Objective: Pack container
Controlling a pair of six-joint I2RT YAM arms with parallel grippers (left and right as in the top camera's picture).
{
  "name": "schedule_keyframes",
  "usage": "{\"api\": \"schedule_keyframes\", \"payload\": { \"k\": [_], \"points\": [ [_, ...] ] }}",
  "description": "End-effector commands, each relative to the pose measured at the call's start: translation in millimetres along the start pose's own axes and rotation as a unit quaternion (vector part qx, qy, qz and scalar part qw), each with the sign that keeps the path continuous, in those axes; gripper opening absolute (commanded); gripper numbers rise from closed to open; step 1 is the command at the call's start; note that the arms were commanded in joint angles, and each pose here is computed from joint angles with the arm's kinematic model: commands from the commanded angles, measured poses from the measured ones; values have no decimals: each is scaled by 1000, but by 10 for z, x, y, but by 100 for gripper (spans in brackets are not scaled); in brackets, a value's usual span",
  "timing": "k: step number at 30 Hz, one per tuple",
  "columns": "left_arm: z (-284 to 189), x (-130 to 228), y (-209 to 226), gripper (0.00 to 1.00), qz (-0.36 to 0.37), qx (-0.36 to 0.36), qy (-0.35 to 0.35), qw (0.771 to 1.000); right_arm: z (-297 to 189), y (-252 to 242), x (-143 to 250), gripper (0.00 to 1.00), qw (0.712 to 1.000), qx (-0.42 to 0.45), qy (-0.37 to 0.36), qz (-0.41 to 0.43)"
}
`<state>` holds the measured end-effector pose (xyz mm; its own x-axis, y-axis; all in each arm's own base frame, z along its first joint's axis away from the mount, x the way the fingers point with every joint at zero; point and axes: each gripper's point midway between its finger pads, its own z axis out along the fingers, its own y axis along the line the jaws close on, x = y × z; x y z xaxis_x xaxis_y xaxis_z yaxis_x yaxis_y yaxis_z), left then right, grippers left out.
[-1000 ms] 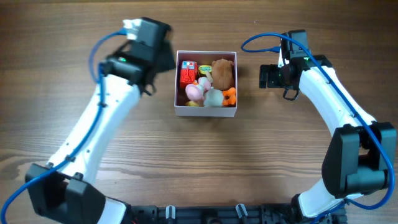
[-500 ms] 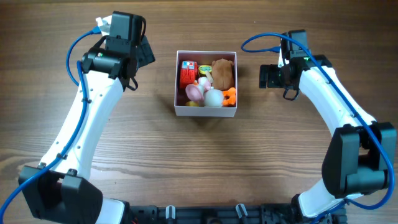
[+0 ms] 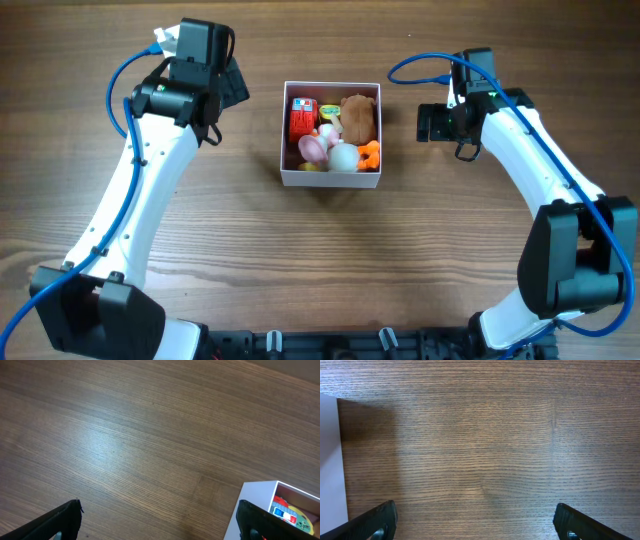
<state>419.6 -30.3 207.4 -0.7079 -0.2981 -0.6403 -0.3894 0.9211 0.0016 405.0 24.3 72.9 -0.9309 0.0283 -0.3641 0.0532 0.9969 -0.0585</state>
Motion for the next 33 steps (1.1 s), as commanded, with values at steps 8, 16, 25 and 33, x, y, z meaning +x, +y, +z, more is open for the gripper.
{"api": "schedule_keyframes", "payload": {
  "k": [8, 16, 25, 33],
  "points": [
    [-64, -53, 53, 100, 3, -4, -11, 1000, -509, -27, -227, 99, 997, -11, -71, 4],
    [-64, -53, 53, 100, 3, -4, -11, 1000, -1923, -160, -441, 99, 967, -34, -252, 24],
    [-64, -53, 53, 100, 3, -4, -11, 1000, -3374, -372, -71, 100, 900, -55, -430, 44],
    [-64, -53, 53, 100, 3, -4, -11, 1000, -4167, -549, 738, 99, 847, -54, -528, 26]
  ]
}}
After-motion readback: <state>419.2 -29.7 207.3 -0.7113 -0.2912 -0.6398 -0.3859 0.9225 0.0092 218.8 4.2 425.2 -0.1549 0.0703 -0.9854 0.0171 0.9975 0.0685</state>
